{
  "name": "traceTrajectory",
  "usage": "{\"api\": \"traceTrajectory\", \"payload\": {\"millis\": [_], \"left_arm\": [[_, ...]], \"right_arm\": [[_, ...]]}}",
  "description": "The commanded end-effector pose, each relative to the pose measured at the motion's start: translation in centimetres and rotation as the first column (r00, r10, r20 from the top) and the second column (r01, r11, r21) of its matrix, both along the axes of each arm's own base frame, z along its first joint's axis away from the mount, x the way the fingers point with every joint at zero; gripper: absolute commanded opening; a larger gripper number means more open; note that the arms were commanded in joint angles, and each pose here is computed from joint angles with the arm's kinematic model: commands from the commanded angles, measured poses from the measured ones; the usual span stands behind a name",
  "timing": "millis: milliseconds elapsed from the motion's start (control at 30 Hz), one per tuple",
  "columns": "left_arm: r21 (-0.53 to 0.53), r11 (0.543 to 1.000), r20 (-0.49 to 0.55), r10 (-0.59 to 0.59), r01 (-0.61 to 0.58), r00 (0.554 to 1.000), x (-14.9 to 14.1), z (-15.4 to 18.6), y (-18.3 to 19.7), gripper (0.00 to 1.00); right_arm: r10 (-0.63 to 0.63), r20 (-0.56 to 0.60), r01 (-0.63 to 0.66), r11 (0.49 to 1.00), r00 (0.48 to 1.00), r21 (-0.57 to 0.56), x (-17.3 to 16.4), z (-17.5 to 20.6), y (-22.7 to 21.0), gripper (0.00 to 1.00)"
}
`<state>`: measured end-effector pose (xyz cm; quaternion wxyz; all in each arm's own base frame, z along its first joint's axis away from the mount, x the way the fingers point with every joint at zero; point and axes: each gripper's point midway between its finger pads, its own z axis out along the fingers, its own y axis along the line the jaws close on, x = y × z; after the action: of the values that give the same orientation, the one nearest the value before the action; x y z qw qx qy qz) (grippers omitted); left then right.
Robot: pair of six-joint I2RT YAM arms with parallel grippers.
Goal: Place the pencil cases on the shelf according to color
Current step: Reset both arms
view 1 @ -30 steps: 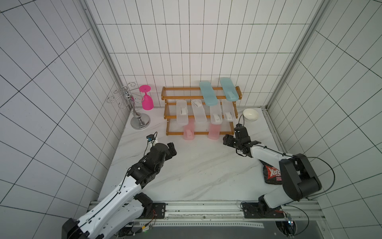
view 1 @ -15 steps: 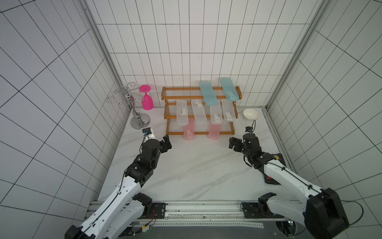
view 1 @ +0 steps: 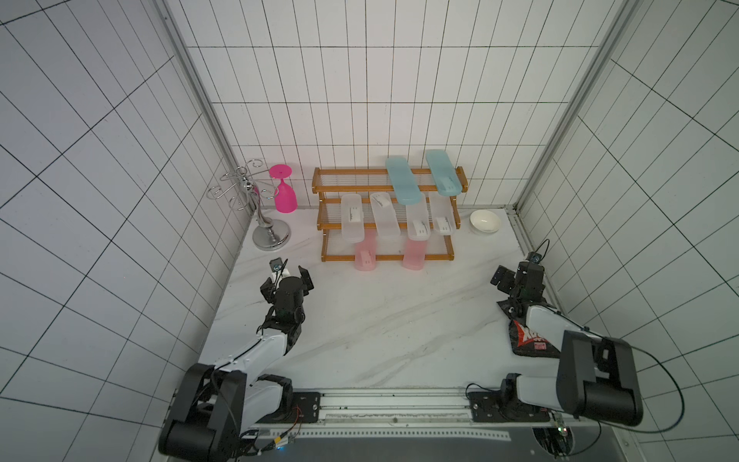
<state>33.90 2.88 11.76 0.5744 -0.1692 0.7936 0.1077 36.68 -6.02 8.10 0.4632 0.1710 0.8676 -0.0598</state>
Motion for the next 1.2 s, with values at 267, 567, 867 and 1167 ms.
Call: {"api": "traceTrajectory", "payload": {"millis": [267,567,867,1167], "left_arm": [[0.007,0.996,0.189,-0.088,0.088,0.978,5.9,0.8,1.8,0.98],[-0.046,0.978,0.051,-0.201,0.204,0.978,7.4,-0.3,0.5,0.98],[-0.041,0.978,0.053,-0.203,0.206,0.978,7.4,-0.3,0.3,0.98],[-0.042,0.978,0.051,-0.203,0.205,0.978,7.5,-0.3,0.4,0.98]], "right_arm": [[0.159,0.205,-0.124,0.977,0.966,-0.171,3.2,1.6,2.8,0.99],[0.165,0.189,-0.136,0.978,0.968,-0.157,3.1,1.4,2.8,0.99],[0.165,0.193,-0.135,0.978,0.967,-0.158,3.1,1.4,2.7,0.99],[0.165,0.194,-0.135,0.978,0.967,-0.158,3.1,1.4,2.8,0.99]]}}
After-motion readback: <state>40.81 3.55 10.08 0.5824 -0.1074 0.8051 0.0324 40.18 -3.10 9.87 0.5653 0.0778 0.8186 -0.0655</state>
